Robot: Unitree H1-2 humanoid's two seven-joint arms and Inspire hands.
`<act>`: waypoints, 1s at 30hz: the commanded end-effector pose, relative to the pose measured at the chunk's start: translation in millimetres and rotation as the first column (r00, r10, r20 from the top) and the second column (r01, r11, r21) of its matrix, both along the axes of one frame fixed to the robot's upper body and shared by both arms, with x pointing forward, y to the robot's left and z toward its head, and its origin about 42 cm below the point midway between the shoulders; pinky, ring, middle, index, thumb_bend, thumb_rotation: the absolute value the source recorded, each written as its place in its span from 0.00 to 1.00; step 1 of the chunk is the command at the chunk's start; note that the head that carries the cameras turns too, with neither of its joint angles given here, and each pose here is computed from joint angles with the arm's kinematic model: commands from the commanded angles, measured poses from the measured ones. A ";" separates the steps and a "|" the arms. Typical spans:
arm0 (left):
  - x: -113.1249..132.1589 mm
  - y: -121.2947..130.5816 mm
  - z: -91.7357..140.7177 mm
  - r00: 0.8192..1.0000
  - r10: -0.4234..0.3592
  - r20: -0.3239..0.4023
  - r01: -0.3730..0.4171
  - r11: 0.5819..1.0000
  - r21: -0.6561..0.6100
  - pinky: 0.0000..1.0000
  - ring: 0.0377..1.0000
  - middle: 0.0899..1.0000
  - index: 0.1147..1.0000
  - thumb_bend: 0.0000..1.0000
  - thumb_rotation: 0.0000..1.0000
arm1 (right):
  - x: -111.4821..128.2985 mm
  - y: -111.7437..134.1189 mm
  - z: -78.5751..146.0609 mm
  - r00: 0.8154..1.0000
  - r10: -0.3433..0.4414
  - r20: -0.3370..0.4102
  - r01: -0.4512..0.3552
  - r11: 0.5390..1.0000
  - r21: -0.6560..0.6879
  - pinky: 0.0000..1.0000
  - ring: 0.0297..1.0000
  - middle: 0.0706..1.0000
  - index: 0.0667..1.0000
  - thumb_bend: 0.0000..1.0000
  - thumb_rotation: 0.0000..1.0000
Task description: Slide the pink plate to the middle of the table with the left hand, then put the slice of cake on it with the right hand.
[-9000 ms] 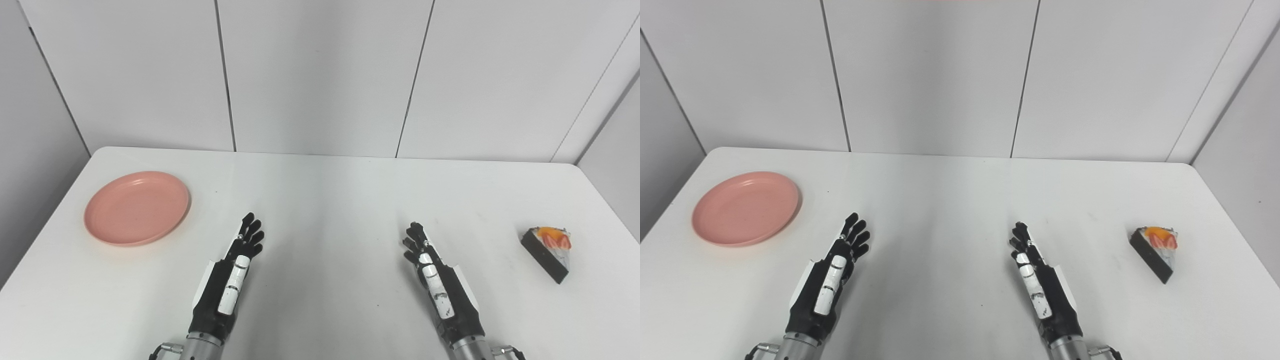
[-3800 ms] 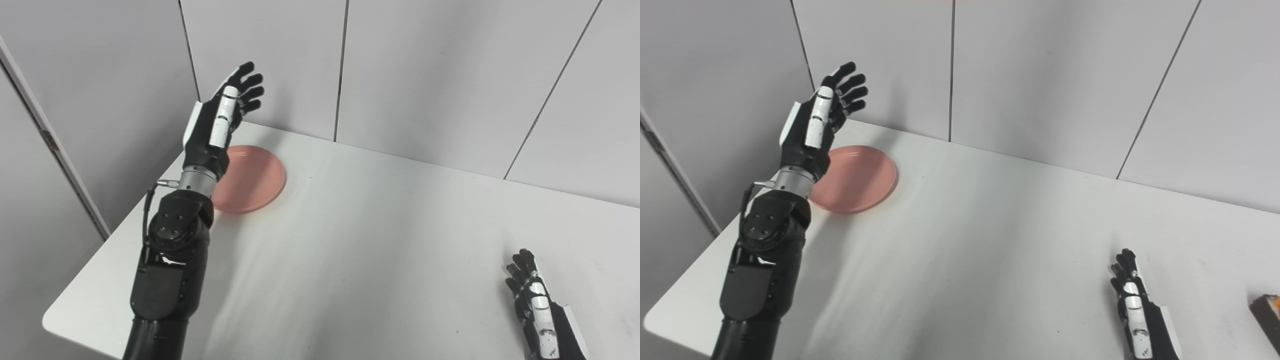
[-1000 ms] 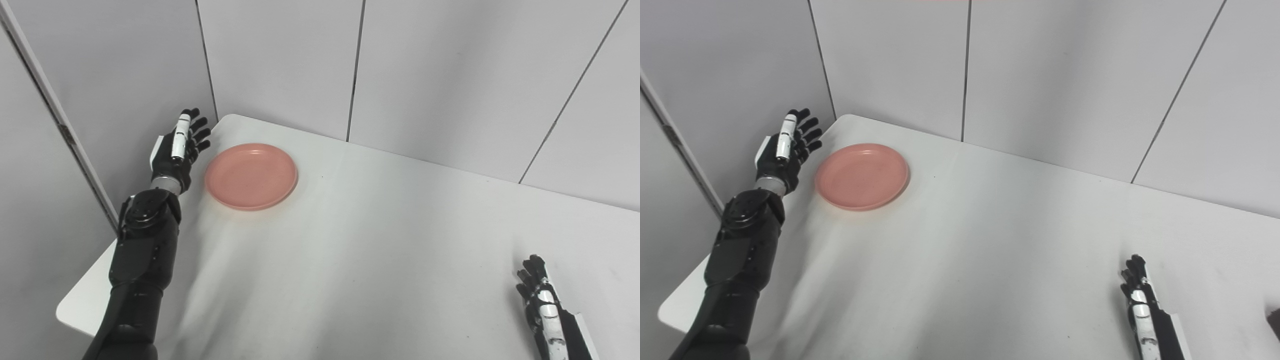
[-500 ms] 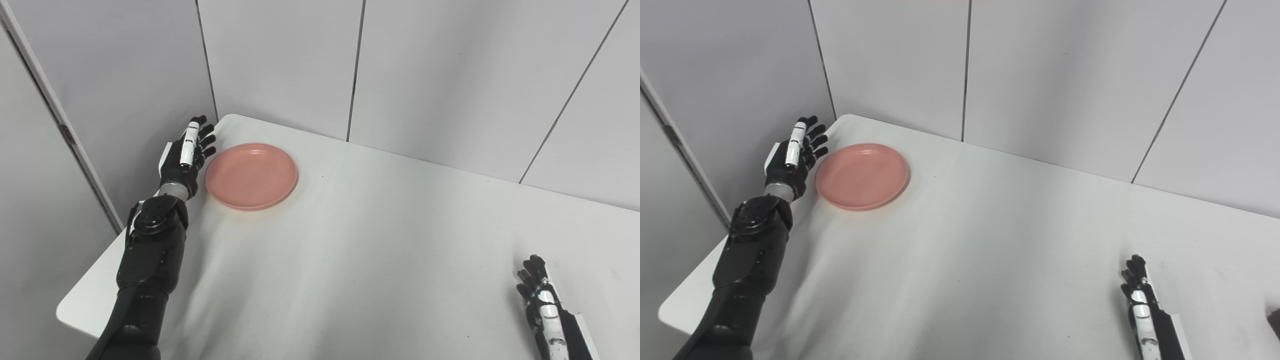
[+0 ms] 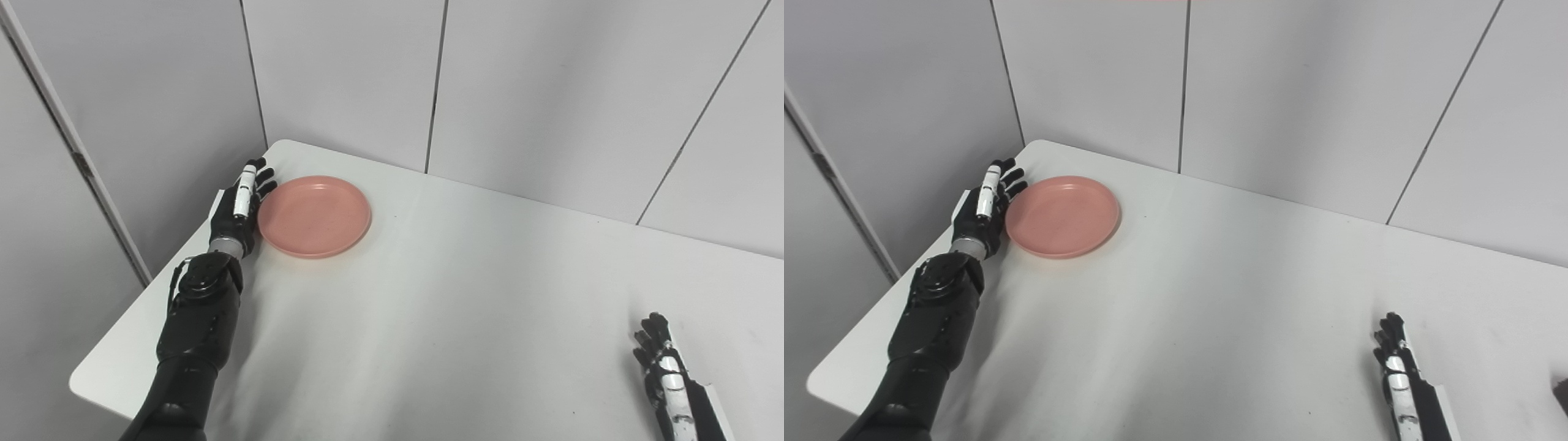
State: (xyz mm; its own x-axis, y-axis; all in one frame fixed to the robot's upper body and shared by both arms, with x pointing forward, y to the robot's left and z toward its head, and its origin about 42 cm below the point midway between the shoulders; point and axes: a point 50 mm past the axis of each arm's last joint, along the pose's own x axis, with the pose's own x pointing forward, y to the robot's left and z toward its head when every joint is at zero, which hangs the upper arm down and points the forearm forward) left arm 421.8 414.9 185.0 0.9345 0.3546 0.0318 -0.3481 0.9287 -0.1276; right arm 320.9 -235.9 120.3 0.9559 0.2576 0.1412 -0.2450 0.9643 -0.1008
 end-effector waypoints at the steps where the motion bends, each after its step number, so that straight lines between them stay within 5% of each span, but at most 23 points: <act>1: 6.3 -1.1 16.3 0.998 -0.002 0.067 -0.001 0.999 0.034 0.90 0.90 0.90 0.88 0.37 1.00 | -18.6 -12.0 -26.0 0.997 -0.021 -0.078 0.020 1.000 -0.021 1.00 1.00 1.00 1.00 0.40 1.00; 11: 5.2 -15.6 2.4 0.998 -0.047 0.044 0.045 0.998 0.046 0.90 0.91 0.90 0.88 0.39 0.98 | -17.2 -10.0 -27.9 0.997 -0.018 -0.075 0.017 1.000 -0.008 1.00 1.00 1.00 1.00 0.39 1.00; 30: 10.2 -85.6 -14.0 0.976 -0.213 0.036 0.212 0.977 0.019 0.91 0.91 0.91 0.89 0.38 1.00 | -21.6 0.7 -18.0 0.998 0.011 -0.059 -0.014 0.999 -0.045 1.00 1.00 1.00 1.00 0.40 1.00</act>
